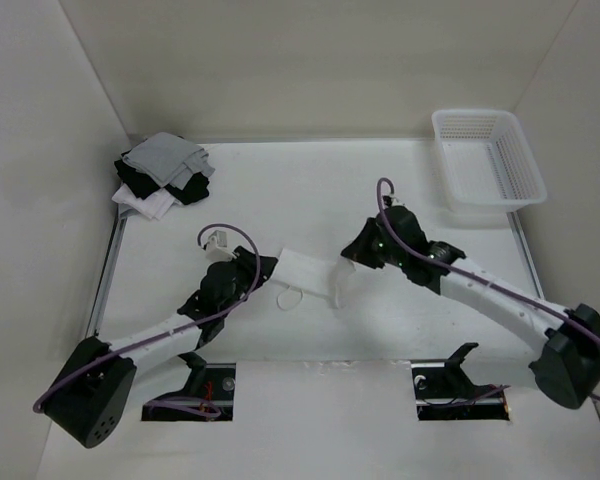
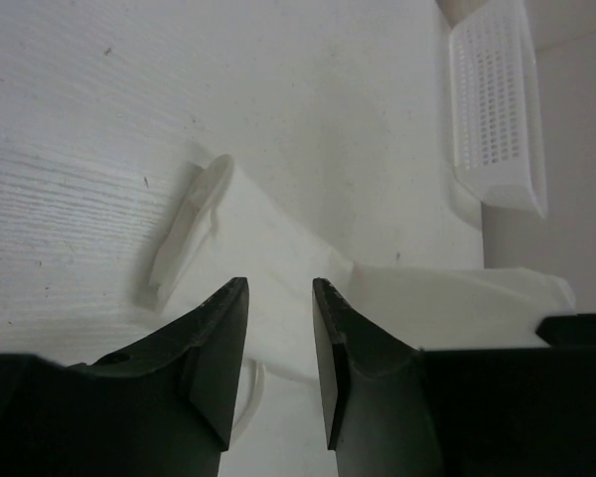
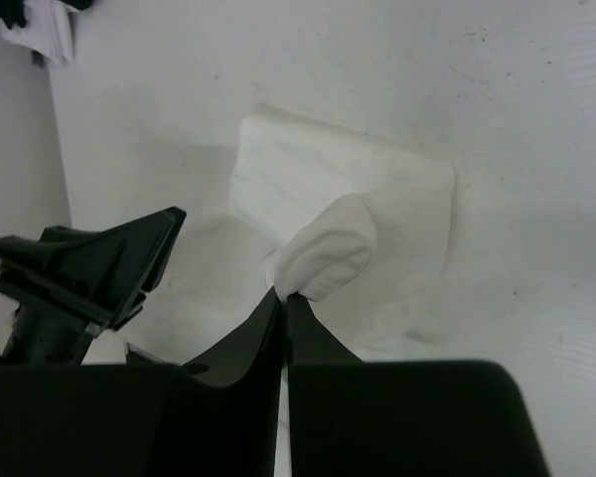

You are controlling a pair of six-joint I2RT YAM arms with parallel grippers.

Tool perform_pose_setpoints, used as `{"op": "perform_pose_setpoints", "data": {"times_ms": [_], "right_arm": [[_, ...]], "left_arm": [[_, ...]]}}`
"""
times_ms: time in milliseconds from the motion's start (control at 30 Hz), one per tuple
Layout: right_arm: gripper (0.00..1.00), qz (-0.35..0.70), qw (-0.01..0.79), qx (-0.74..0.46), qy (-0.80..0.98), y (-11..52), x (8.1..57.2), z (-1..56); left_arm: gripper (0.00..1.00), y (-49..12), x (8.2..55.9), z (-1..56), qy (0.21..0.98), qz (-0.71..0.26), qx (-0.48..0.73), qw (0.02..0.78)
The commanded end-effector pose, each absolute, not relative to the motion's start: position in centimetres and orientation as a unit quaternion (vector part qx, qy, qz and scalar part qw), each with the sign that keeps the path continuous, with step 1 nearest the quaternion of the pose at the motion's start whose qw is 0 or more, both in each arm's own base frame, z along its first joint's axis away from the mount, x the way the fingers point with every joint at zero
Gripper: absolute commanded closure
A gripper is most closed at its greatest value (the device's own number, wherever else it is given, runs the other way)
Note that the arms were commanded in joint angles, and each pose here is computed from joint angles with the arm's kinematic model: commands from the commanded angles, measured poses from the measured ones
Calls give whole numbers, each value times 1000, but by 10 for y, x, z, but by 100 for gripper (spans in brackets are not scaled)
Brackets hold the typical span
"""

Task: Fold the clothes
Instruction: Fold the tank top

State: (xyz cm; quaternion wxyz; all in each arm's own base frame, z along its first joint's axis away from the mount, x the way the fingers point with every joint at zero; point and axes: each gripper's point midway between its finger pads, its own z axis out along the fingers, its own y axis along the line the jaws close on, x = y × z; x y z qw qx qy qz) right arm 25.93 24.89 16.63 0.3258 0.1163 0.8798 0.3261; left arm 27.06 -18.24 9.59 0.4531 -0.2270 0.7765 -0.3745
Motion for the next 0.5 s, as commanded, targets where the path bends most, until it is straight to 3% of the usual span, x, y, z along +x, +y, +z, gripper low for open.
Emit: {"op": "perform_pose_setpoints", "data": {"times_ms": [0, 367, 467], "right_arm": [[97, 321, 323, 118, 882, 270, 278, 178], [97, 298, 259, 88, 914, 375, 295, 148], [92, 290, 244, 85, 921, 399, 296, 132]], "left_arm": [[69, -175, 274, 116, 751, -392, -232, 478], [69, -151, 271, 131, 723, -421, -239, 492], [68, -142, 272, 133, 719, -422, -246, 495]]}}
